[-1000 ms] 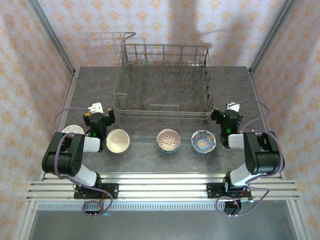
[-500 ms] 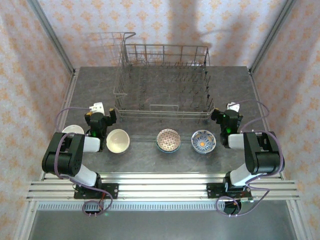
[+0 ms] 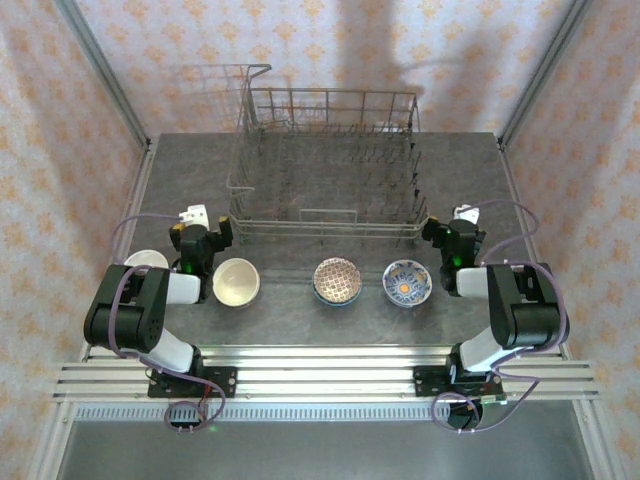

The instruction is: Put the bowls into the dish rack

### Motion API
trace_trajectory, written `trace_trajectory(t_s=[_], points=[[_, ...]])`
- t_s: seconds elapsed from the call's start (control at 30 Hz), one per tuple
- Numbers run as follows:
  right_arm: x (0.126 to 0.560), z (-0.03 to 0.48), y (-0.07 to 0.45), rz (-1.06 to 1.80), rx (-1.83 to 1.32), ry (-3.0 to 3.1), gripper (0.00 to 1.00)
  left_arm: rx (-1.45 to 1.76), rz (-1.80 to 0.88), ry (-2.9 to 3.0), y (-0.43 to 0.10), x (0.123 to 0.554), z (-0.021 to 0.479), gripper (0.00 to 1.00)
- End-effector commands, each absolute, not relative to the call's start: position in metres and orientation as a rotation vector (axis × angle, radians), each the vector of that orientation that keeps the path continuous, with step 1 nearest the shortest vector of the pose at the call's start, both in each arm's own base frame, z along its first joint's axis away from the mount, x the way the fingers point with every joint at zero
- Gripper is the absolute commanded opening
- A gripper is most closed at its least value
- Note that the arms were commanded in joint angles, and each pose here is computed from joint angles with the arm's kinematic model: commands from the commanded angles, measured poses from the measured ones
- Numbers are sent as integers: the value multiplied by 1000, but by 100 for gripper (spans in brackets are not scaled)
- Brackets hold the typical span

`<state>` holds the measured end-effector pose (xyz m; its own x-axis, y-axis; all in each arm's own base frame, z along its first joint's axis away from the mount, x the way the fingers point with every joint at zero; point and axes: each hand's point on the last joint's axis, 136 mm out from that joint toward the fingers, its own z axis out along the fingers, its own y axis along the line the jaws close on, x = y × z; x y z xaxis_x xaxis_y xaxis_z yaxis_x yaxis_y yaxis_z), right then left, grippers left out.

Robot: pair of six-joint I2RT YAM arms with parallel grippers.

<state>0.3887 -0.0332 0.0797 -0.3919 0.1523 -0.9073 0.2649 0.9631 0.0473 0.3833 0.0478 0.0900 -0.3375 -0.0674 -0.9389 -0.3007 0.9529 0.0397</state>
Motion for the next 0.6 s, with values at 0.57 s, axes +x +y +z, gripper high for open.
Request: trace_trajectory(t_s=[0.57], points=[[358,217,-56,-234,438,1957,99,-522,348,1710,85,321,221,99]])
